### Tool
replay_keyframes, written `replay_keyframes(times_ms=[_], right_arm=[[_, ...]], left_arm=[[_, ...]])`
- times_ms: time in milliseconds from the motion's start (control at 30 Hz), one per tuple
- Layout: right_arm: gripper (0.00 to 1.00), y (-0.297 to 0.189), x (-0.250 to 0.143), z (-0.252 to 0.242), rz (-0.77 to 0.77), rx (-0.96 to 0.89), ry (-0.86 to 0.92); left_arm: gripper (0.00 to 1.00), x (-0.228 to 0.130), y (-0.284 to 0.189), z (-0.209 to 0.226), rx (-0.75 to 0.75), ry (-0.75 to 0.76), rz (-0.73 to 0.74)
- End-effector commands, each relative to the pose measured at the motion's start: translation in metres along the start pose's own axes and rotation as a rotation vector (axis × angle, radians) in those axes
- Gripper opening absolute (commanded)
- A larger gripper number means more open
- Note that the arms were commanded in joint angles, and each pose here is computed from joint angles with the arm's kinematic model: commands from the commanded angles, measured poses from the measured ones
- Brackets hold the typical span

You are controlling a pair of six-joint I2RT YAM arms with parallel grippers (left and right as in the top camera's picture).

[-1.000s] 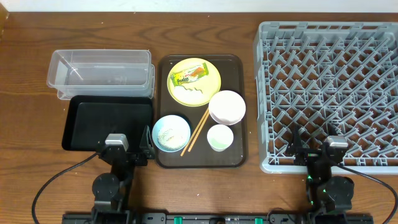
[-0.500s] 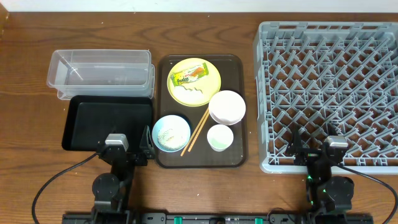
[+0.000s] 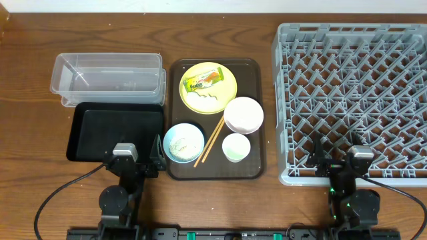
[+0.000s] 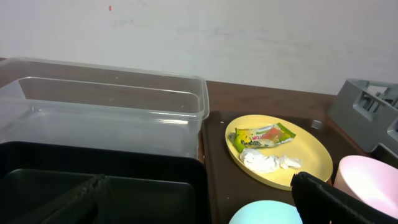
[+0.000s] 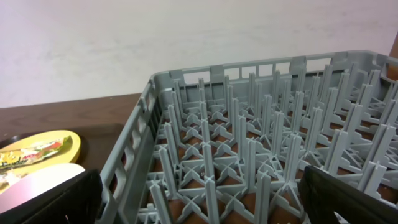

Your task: Sort waste into correct bins and load items into the dishwasher rack

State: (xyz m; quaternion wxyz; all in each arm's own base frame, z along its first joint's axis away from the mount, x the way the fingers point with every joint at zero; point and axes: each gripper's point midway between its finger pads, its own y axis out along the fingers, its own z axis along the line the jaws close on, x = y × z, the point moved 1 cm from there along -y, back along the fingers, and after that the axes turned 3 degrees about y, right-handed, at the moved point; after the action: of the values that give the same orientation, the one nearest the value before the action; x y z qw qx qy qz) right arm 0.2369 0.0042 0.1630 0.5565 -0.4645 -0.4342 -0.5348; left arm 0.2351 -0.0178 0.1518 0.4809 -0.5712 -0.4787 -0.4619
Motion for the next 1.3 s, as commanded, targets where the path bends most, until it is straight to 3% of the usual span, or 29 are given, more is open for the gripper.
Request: replay_keyframes(times_ms=[0,400,567,967,1267], right_arm=[[0.99,-0.001,0.003,0.004,-0.014,0.017,-0.01],[0.99,-0.003,0.042,0.012,-0.019,0.024,-0.01],[0.99,0.009,0.055,0.016,0.098,0.001,-0.018],[0.99,0.066,0.047,0.028,0.57,-0.035,-0.034],[0.99,0.084,0.03,0.036,0.675,0.015,-0.039]], left_arm=[[0.94,-0.015,0.001,0.001,0.001,0.014,0.054],[0.94,0.005,0.001,-0.001,0.011,-0.099,0.098],[0.94,0.007,0.006,-0.001,0.036,-0.107,0.257],[0.94,0.016,0.02,-0.009,0.08,-0.13,0.796],[0.94,-0.014,0.009,-0.009,0.11,-0.145,1.053]])
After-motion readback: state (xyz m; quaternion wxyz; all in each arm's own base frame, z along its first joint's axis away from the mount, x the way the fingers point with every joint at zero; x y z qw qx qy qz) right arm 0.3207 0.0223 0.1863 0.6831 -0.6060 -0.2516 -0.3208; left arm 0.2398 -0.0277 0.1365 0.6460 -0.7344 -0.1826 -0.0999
